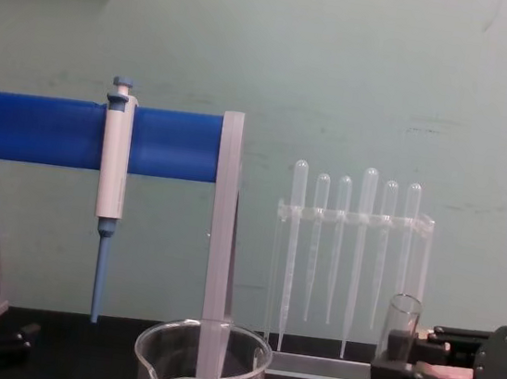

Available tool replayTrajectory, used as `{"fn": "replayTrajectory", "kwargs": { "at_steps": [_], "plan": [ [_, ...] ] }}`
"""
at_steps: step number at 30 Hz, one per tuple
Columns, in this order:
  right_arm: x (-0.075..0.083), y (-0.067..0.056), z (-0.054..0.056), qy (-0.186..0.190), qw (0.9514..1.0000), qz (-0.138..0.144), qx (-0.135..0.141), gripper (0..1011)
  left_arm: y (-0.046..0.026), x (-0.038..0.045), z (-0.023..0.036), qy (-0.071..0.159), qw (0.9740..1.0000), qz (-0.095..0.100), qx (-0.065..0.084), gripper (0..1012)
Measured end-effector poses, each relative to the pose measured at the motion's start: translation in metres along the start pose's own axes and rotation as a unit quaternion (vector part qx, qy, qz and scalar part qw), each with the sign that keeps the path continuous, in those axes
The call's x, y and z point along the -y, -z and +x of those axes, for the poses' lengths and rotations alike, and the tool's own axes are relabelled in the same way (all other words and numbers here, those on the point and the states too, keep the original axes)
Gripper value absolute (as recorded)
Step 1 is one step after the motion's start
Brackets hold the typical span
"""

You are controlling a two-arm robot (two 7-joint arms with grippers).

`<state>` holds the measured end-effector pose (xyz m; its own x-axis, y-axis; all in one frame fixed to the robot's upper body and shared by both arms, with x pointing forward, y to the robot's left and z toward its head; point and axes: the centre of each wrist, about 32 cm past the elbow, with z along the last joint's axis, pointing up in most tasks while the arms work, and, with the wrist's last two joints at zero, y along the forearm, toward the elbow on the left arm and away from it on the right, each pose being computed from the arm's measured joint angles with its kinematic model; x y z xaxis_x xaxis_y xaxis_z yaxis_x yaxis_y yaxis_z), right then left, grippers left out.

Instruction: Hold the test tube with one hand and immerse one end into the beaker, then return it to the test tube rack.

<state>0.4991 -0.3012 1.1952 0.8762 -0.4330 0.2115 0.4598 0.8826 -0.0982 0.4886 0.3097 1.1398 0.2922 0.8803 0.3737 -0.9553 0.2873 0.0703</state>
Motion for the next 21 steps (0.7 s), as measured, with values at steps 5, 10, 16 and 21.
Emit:
{"fn": "replayTrajectory", "kwargs": {
  "at_steps": [5, 10, 16, 21],
  "plan": [
    [0.0002, -0.0001, 0.0000, 0.000, 1.0000, 0.000, 0.000, 281, 0.0000, 0.0000, 0.0000, 0.000, 1.0000, 0.000, 0.000, 1000],
    [0.0004, -0.0002, 0.0001, 0.001, 1.0000, 0.001, 0.001, 235, 0.0000, 0.0000, 0.0000, 0.000, 1.0000, 0.000, 0.000, 1000],
    [0.0005, -0.0001, 0.0000, 0.001, 1.0000, 0.001, 0.001, 235, 0.0000, 0.0000, 0.0000, 0.000, 1.0000, 0.000, 0.000, 1000],
    [0.0014, -0.0009, 0.0009, 0.003, 1.0000, 0.002, -0.004, 235, 0.0000, 0.0000, 0.0000, 0.000, 1.0000, 0.000, 0.000, 1000]
  ]
}}
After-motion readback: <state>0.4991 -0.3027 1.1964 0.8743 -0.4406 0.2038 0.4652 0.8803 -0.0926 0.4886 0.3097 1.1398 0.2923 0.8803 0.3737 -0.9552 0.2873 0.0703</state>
